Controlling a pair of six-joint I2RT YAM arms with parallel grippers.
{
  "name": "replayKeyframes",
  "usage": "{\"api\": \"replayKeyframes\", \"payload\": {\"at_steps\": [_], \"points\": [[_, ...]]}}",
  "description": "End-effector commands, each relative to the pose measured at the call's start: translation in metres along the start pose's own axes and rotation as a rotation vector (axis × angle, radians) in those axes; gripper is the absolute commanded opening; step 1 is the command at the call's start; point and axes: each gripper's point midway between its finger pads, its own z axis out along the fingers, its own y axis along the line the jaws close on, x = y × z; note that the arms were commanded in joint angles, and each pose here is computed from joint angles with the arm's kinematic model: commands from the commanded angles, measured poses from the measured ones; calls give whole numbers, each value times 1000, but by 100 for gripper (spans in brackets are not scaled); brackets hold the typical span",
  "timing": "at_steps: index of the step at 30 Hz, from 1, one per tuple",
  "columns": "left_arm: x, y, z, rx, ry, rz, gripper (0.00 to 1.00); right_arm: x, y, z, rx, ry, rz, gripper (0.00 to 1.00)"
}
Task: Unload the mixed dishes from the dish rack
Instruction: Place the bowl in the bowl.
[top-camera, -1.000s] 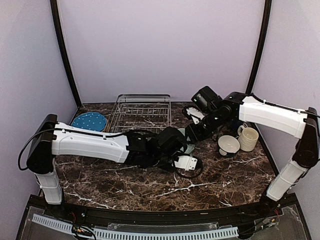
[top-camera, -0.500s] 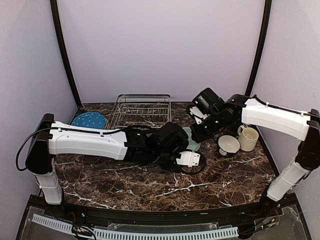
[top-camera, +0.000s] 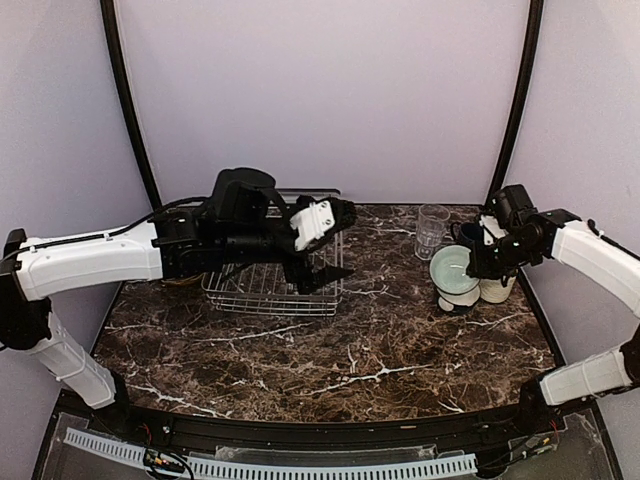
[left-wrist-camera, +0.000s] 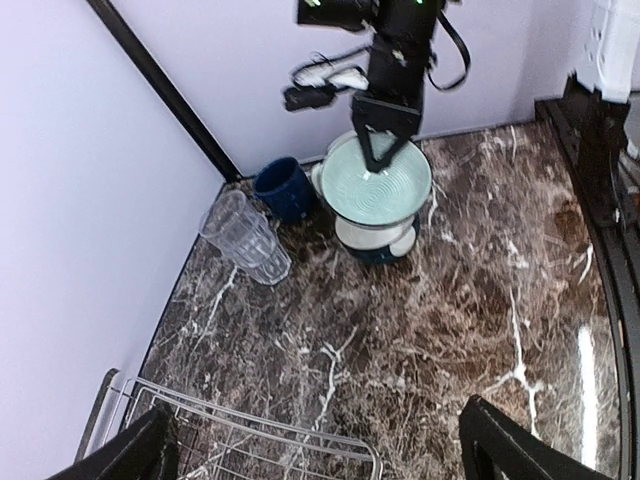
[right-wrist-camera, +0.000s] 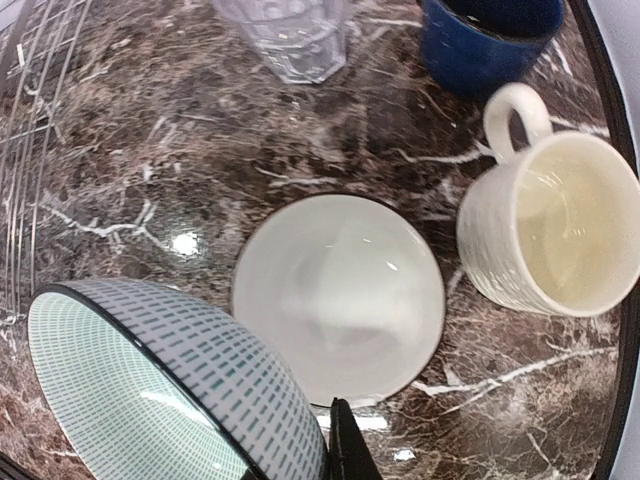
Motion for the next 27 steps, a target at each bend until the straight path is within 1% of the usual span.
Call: {"api": "replayKeyframes", "payload": {"at_steps": [1,2,4,9,13,19,22,25,27], "points": [[-36,16,-29,47,-220,-196,97,2,-23,6,-46,0,79,0],[-37,28,-34,30,-248,-248,97,1,-29,8,-45,-2,97,0],[-41,40,-42,24,-293,-306,98,0,-39,16,-37,0,121,0],[-37,50,-53,19,-336,-384,98,-3,-49,42,-22,53,137,0],[-31,58,-63,-6,-349,-441,98,-4,-57,53,20,71,131,0],[-17,90,-85,-135,-364,-524,98,-6,-59,62,22,81,122,13],[-9,111,-101,-214,-374,-590,98,-9,-59,61,25,78,117,27],[6,130,-113,-305,-357,-659,98,-15,-60,54,37,59,106,41],[15,141,-124,-363,-341,-694,98,-21,-59,44,42,35,91,46]]}}
